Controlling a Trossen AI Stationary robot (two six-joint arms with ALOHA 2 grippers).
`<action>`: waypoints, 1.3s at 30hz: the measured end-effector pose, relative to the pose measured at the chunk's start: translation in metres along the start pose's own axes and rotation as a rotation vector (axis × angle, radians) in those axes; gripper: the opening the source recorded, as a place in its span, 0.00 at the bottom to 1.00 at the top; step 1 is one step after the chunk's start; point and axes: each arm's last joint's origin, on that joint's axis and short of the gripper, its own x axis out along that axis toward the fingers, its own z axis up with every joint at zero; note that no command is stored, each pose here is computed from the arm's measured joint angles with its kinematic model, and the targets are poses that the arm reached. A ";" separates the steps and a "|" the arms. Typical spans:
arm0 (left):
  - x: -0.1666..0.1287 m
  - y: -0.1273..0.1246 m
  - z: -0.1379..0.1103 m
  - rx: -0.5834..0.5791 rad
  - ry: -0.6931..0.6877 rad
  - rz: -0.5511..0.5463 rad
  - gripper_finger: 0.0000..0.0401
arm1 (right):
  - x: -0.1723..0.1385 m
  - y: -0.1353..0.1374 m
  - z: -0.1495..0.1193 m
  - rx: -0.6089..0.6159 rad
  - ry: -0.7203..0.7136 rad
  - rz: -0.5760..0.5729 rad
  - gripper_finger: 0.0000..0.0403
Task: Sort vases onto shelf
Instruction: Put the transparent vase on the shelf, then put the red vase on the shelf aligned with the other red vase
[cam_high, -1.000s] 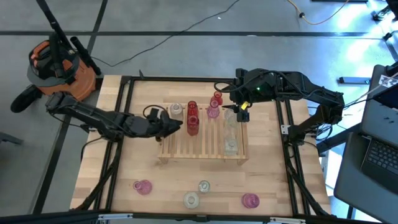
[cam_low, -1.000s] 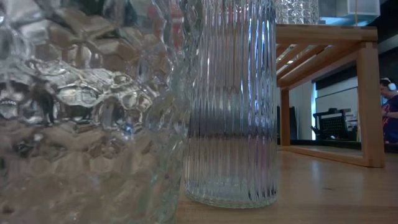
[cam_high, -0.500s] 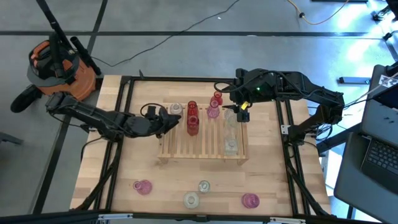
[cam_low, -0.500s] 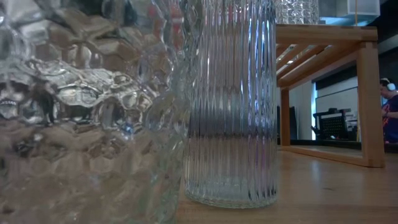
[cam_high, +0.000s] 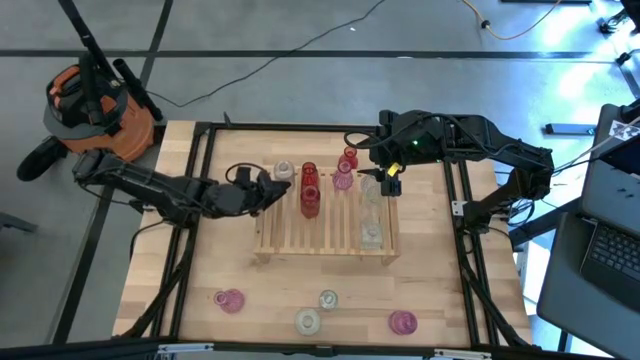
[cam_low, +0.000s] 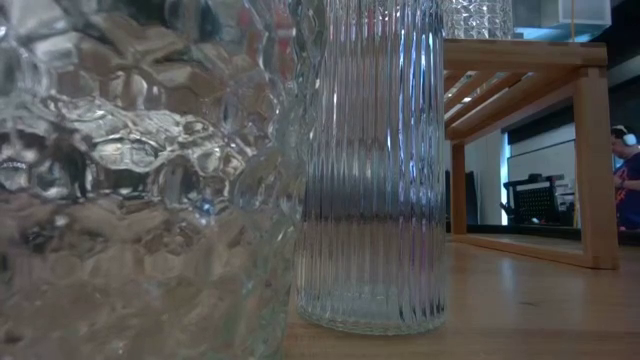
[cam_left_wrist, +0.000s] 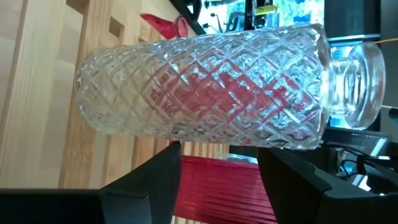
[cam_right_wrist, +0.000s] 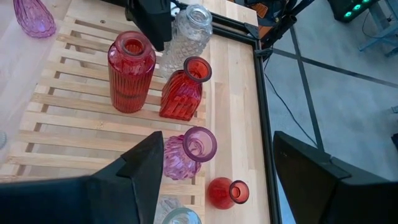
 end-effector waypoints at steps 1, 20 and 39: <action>0.001 0.000 0.001 -0.001 0.000 0.001 0.50 | 0.000 0.000 0.000 0.000 0.000 0.000 0.62; -0.054 -0.017 0.005 0.045 0.229 -0.124 0.50 | -0.007 -0.009 -0.009 -0.081 0.082 -0.126 0.62; -0.126 -0.044 0.102 0.371 -0.312 -0.394 0.50 | 0.029 -0.225 -0.106 0.342 -0.371 0.020 0.62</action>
